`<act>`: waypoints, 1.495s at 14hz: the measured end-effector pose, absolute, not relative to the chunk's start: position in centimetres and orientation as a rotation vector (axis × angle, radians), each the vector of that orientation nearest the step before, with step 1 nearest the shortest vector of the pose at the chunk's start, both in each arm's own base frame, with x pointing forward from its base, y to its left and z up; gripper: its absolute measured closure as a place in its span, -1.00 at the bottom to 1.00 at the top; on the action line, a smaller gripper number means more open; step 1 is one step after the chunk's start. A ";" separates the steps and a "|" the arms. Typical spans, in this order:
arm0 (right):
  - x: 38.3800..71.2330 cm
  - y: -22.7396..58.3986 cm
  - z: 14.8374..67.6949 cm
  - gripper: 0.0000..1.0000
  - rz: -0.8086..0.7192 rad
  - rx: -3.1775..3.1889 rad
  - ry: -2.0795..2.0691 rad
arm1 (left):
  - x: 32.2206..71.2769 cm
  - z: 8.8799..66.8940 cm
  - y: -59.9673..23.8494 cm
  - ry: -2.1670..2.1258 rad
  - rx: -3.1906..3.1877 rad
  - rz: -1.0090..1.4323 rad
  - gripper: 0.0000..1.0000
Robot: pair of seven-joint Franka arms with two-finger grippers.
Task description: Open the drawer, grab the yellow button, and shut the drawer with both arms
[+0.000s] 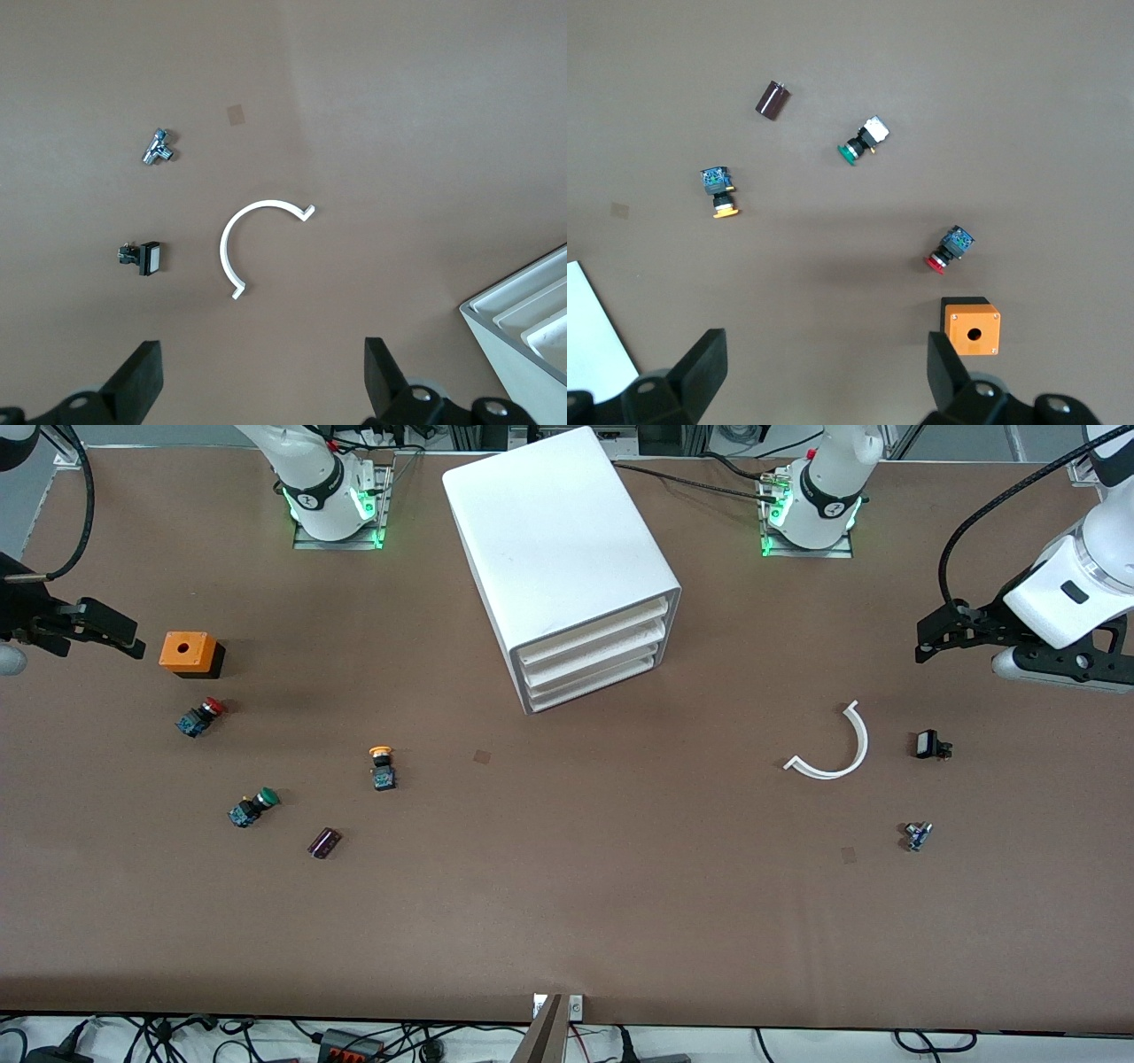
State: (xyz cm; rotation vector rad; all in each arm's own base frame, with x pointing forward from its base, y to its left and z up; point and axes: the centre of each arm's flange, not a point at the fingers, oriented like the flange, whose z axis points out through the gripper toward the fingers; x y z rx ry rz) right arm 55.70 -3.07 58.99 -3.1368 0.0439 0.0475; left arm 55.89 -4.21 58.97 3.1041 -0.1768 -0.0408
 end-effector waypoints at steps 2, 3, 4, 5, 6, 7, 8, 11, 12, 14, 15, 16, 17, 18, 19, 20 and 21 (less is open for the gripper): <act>55.4 -3.1 58.9 -1.00 0.053 -3.137 0.045 | 55.9 59.0 -4.2 -0.178 3.104 -0.041 -1.00; 55.2 -3.1 58.9 -1.00 0.052 -3.137 0.045 | 55.9 59.0 -4.2 -0.178 3.104 -0.041 -1.00; 55.1 -3.1 59.0 -1.00 0.050 -3.137 0.045 | 55.9 59.0 -4.2 -0.178 3.104 -0.041 -1.00; 55.0 -3.1 59.1 -1.00 0.048 -3.138 0.045 | 55.9 59.0 -4.2 -0.178 3.104 -0.041 -1.00; 54.9 -3.1 59.2 -1.00 0.047 -3.138 0.045 | 55.9 59.0 -4.3 -0.178 3.104 -0.041 -1.00; 54.9 -3.1 59.2 -1.00 0.045 -3.138 0.045 | 55.9 59.0 -4.3 -0.178 3.104 -0.041 -1.00; 54.9 -3.1 59.2 -1.00 0.045 -3.138 0.045 | 55.9 59.0 -4.3 -0.178 3.104 -0.041 -1.00; 54.9 -3.1 59.3 -1.00 0.042 -3.138 0.045 | 55.9 59.0 -4.3 -0.178 3.104 -0.041 -1.00; 54.9 -3.0 59.3 -1.00 0.042 -3.138 0.045 | 55.9 59.0 -4.3 -0.178 3.104 -0.041 -1.00; 54.9 -3.0 59.3 -1.00 0.042 -3.138 0.044 | 55.9 59.0 -4.3 -0.178 3.104 -0.041 -1.00; 54.9 -2.9 59.3 -1.00 0.043 -3.138 0.042 | 55.9 59.0 -4.3 -0.178 3.104 -0.041 -1.00; 54.9 -2.9 59.3 -1.00 0.043 -3.138 0.040 | 55.9 59.0 -4.3 -0.178 3.104 -0.041 -1.00; 54.9 -2.8 59.2 -1.00 0.043 -3.138 0.038 | 55.9 59.0 -4.3 -0.178 3.104 -0.041 -1.00; 54.9 -2.8 59.2 -1.00 0.044 -3.138 0.037 | 55.9 59.0 -4.3 -0.178 3.104 -0.041 -1.00; 54.9 -2.7 59.2 -1.00 0.045 -3.138 0.037 | 55.9 59.0 -4.3 -0.178 3.104 -0.041 -1.00; 54.9 -2.7 59.1 -1.00 0.046 -3.138 0.036 | 55.9 59.0 -4.3 -0.178 3.104 -0.041 -1.00; 54.9 -2.7 59.1 -1.00 0.046 -3.138 0.037 | 55.9 59.0 -4.3 -0.178 3.104 -0.041 -1.00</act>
